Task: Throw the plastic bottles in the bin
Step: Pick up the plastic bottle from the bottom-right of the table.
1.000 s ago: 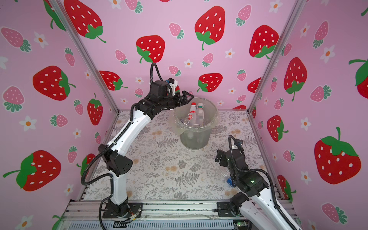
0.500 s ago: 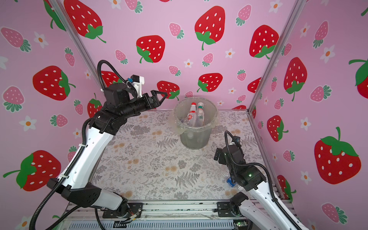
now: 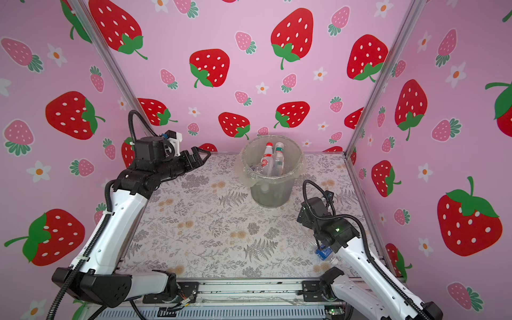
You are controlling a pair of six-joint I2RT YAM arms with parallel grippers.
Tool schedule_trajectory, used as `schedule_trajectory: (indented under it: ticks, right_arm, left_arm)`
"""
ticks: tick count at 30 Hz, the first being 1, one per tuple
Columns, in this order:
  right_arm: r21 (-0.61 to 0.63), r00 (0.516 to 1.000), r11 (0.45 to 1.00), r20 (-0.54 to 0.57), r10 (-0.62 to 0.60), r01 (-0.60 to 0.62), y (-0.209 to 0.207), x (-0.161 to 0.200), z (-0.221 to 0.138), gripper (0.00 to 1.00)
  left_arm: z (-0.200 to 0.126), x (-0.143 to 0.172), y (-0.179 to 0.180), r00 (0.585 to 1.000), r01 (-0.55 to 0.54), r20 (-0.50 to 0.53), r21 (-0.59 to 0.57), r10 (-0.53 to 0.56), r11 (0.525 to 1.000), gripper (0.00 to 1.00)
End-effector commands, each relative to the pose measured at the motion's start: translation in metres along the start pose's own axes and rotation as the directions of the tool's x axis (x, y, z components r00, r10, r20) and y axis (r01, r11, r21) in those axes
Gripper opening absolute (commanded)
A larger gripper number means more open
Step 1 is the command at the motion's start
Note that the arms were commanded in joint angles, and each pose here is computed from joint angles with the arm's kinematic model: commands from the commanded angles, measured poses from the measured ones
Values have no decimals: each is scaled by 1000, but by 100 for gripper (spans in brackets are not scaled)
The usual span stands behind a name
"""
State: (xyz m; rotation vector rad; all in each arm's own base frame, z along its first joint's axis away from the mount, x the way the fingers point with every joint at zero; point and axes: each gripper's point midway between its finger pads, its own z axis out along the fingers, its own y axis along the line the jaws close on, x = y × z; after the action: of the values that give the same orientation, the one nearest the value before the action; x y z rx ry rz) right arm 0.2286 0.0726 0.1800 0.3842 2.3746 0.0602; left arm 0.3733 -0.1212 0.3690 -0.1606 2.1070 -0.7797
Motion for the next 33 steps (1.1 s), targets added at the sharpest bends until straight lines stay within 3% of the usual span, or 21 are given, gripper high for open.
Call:
schedule_trajectory:
  ticks: [1,3,8,15,18,26,29,33]
  right_arm:
    - [94,987,983,14,160,-161,-17,-2,-5,99]
    - [206,949,927,38,312,-313,-38,6,-5,99]
    - [318,809,754,86,581,-575,-55,19,-15,99]
    - [340,438,361,182,881,-868,-72,43,-30,99]
    - [338,346,265,207,915,-903,-72,43,-30,99]
    - [445,208,133,126,970,-886,-54,72,4,99]
    - [469,247,160,130,960,-869,-58,70,12,99]
    - [501,210,119,129,969,-857,-60,80,22,99]
  left_arm:
    - [-5,17,19,1000,-14,-28,-55,13,998,99]
    - [-3,27,33,999,-10,-42,-87,7,996,99]
    - [0,40,71,996,25,-75,-175,-38,984,99]
    - [2,47,95,996,33,-73,-221,-50,975,100]
    - [1,52,105,996,21,-75,-254,-41,967,100]
    - [1,57,121,992,71,-85,-279,-98,958,100]
    - [-2,56,127,991,87,-72,-293,-113,952,100]
    - [-5,54,129,992,91,-57,-299,-113,950,100]
